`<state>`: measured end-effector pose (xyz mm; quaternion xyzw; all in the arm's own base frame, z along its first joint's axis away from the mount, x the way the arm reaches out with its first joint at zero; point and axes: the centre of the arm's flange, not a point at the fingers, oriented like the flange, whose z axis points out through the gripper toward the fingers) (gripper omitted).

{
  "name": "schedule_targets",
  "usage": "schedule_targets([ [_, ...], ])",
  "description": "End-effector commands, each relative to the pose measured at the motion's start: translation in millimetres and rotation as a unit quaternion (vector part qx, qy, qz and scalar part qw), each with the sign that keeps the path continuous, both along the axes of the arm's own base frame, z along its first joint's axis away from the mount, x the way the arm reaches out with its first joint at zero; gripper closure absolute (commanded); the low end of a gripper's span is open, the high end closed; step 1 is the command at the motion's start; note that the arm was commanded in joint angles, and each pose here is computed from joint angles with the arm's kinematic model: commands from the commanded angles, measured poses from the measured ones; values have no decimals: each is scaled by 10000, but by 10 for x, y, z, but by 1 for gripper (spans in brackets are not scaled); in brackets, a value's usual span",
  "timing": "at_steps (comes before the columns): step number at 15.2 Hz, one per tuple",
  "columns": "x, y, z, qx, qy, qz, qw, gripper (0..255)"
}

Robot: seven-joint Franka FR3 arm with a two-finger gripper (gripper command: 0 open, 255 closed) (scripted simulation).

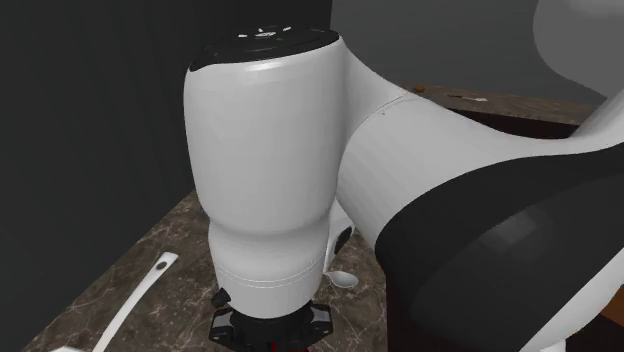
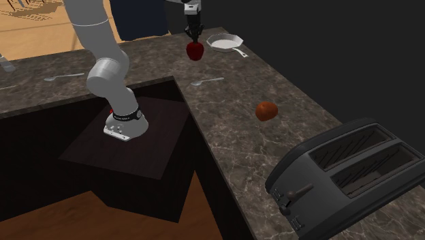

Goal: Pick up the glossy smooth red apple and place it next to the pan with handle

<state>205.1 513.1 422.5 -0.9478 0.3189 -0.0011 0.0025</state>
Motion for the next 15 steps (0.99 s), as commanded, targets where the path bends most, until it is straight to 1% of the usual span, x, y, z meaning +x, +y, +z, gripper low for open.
schedule_targets([
  [1,0,9,-104,3,-1,1,10000,255],
  [2,0,9,-170,3,-1,1,10000,255],
  [10,0,9,-170,3,-1,1,10000,255],
  [11,0,9,-170,3,-1,2,10000,0],
  [15,0,9,-170,3,-1,2,10000,0],
])
